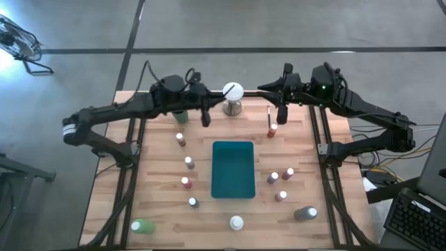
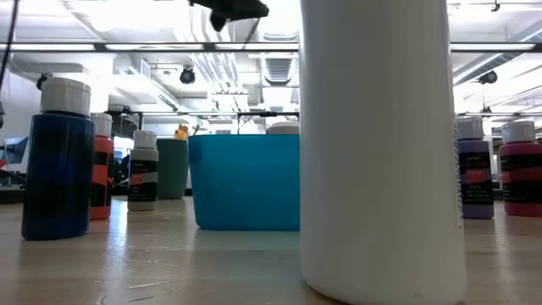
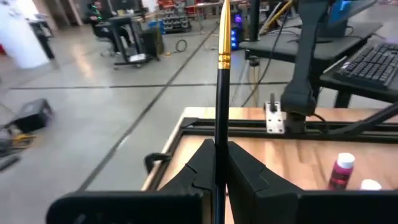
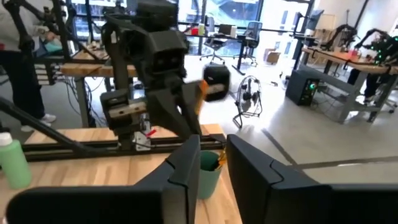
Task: Pick & Place Paint Supplies
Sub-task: Put the yellow paint brush into the green cup
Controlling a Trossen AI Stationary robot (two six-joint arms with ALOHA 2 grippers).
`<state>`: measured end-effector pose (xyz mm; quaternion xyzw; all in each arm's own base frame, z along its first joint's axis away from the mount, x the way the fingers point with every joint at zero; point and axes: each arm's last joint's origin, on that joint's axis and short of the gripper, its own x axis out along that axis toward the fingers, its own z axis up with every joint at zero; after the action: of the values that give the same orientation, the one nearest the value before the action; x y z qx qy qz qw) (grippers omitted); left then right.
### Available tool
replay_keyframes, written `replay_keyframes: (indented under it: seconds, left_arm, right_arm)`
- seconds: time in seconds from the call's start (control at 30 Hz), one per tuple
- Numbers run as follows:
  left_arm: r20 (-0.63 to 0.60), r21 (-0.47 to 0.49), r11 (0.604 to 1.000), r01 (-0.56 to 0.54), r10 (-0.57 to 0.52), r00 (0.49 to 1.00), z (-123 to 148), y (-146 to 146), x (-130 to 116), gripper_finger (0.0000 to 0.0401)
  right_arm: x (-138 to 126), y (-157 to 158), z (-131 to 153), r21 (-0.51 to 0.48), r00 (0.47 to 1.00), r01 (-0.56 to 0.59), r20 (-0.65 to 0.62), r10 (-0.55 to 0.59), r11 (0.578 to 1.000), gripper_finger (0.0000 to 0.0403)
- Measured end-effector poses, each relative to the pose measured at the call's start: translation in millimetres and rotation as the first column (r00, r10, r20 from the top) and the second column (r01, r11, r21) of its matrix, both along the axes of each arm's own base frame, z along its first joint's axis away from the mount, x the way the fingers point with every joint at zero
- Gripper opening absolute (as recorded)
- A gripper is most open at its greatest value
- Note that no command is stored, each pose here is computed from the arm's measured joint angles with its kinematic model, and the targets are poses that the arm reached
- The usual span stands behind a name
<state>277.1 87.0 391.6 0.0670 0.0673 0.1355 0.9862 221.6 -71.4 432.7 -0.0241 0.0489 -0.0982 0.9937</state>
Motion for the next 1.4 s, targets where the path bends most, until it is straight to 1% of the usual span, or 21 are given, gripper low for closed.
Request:
replay_keyframes:
  seconds: [0.2, 0.33, 0.43, 0.5, 0.63, 0.73, 0.9, 0.97, 1.07, 1.23, 1.4]
  left_arm:
    - [0.048, 0.020, 0.993, -0.119, 0.118, 0.992, -9.7, -3.1, -44.3, 0.0020]
    - [0.123, 0.023, 0.985, -0.172, 0.168, 0.978, -18.0, -5.7, -71.1, 0.0020]
    - [0.167, 0.026, 0.976, -0.218, 0.211, 0.963, -25.8, -6.3, -86.3, 0.0020]
    - [0.184, 0.023, 0.972, -0.233, 0.225, 0.957, -31.2, -6.9, -93.0, 0.0020]
    - [0.187, 0.019, 0.956, -0.294, 0.285, 0.940, -40.3, -5.7, -102.6, 0.0020]
    - [0.171, 0.010, 0.939, -0.344, 0.337, 0.926, -49.0, -3.1, -105.6, 0.0020]
    - [0.120, 0.000, 0.902, -0.431, 0.428, 0.896, -69.4, 4.2, -108.4, 0.0020]
    - [0.113, -0.014, 0.892, -0.451, 0.450, 0.886, -77.2, 7.9, -109.9, 0.0020]
    - [0.108, -0.038, 0.880, -0.474, 0.475, 0.873, -87.2, 12.7, -112.6, 0.0020]
    - [0.123, -0.066, 0.878, -0.474, 0.479, 0.869, -92.0, 16.1, -114.6, 0.0020]
    - [0.125, -0.067, 0.886, -0.458, 0.463, 0.877, -92.6, 15.8, -114.1, 0.0020]
  right_arm:
    - [-0.6, -0.5, 1.0, -0.014, 1.000, 0.018, 0.006, -0.017, 1.000, 0.0089]
    - [-0.7, -0.4, 0.2, -0.023, 1.000, 0.018, -0.004, -0.018, 1.000, 0.0094]
    - [-7.0, 1.3, -3.7, -0.016, 0.998, 0.026, -0.064, -0.027, 1.000, 0.0101]
    - [-15.3, 2.7, -8.7, 0.007, 0.987, 0.082, -0.137, -0.080, 0.997, 0.0108]
    - [-30.0, 2.9, -24.7, 0.021, 0.920, 0.237, -0.327, -0.218, 0.971, 0.0128]
    - [-34.1, 2.7, -32.6, 0.025, 0.882, 0.290, -0.396, -0.257, 0.957, 0.0143]
    - [-33.2, 2.4, -44.8, 0.014, 0.858, 0.294, -0.444, -0.257, 0.956, 0.0160]
    - [-32.1, 1.3, -50.2, 0.000, 0.845, 0.311, -0.458, -0.276, 0.950, 0.0163]
    - [-29.7, 0.4, -56.6, -0.006, 0.843, 0.309, -0.462, -0.277, 0.951, 0.0168]
    - [-24.0, -1.1, -68.9, 0.001, 0.824, 0.299, -0.504, -0.258, 0.954, 0.0178]
    - [-21.7, -2.1, -71.8, -0.001, 0.817, 0.303, -0.515, -0.260, 0.953, 0.0185]
